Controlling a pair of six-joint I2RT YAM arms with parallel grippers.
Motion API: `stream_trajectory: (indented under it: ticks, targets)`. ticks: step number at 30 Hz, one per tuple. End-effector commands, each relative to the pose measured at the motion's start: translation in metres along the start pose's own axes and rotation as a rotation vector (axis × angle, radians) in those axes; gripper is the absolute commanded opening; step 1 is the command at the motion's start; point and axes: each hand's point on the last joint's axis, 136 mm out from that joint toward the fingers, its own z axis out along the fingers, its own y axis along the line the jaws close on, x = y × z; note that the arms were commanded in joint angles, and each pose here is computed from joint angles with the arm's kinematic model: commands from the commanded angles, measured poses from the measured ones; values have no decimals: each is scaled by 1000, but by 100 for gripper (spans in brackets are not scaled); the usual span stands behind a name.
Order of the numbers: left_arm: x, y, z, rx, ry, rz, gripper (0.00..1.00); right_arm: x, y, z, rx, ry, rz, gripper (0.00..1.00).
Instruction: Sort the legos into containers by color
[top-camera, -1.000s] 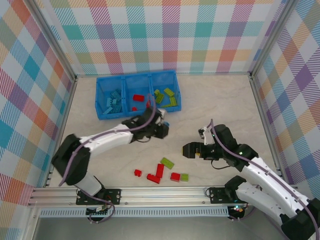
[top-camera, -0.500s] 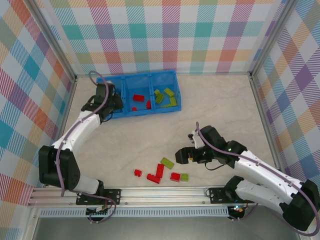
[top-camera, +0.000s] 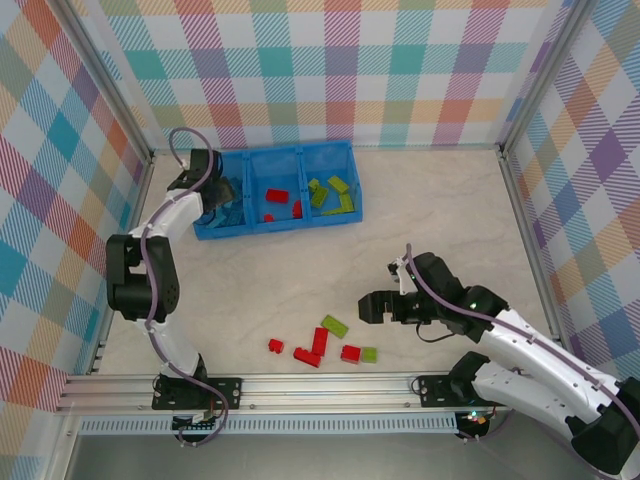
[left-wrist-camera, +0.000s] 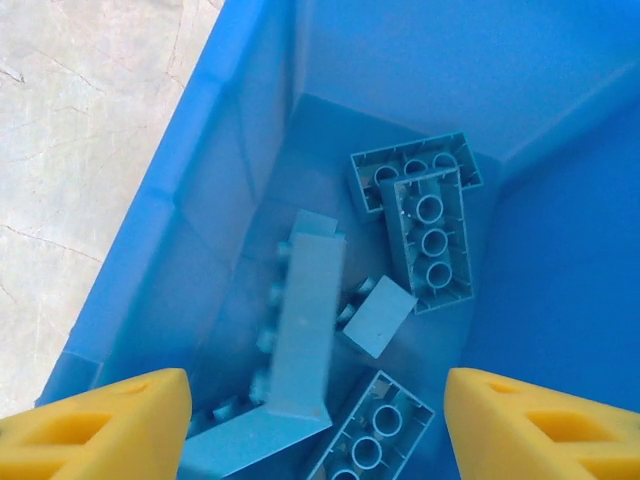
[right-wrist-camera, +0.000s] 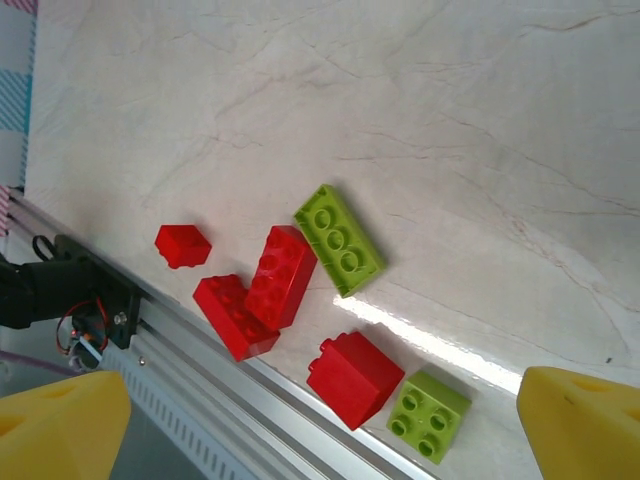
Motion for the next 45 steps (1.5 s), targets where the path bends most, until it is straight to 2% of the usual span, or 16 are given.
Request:
stream_trajectory:
  ticks: [1, 5, 8, 11, 14, 18, 20, 26, 33, 38, 45]
  targets:
    - [-29, -11, -45, 104, -75, -60, 69, -3, 0, -4, 48, 4, -17, 100]
    - [-29, -32, -107, 268, -115, -41, 71, 12, -13, 2, 157, 85, -45, 100]
    - [-14, -62, -161, 404, -150, 115, 75, 28, -29, 7, 267, 158, -47, 100]
    - [14, -84, -205, 469, -171, 344, 82, 45, -37, 14, 336, 223, -47, 100]
    - [52, -102, -244, 551, -198, 634, 89, 64, -39, 23, 376, 281, -66, 99]
    - [112, -111, -285, 759, -220, 1002, 99, 85, -40, 34, 389, 334, -98, 96]
    - [146, -104, -299, 879, -219, 1186, 100, 92, -39, 40, 387, 350, -125, 94]
    - [220, -60, -303, 1051, -195, 1568, 100, 96, -48, 53, 451, 350, -149, 85]
    - [257, -53, -311, 1249, -263, 1667, 100, 92, -45, 69, 422, 316, -161, 71]
    - [260, -57, -306, 1263, -263, 1691, 100, 100, -52, 77, 429, 345, -142, 60]
    - [263, -57, -300, 1260, -263, 1701, 100, 113, -65, 79, 459, 384, -111, 53]
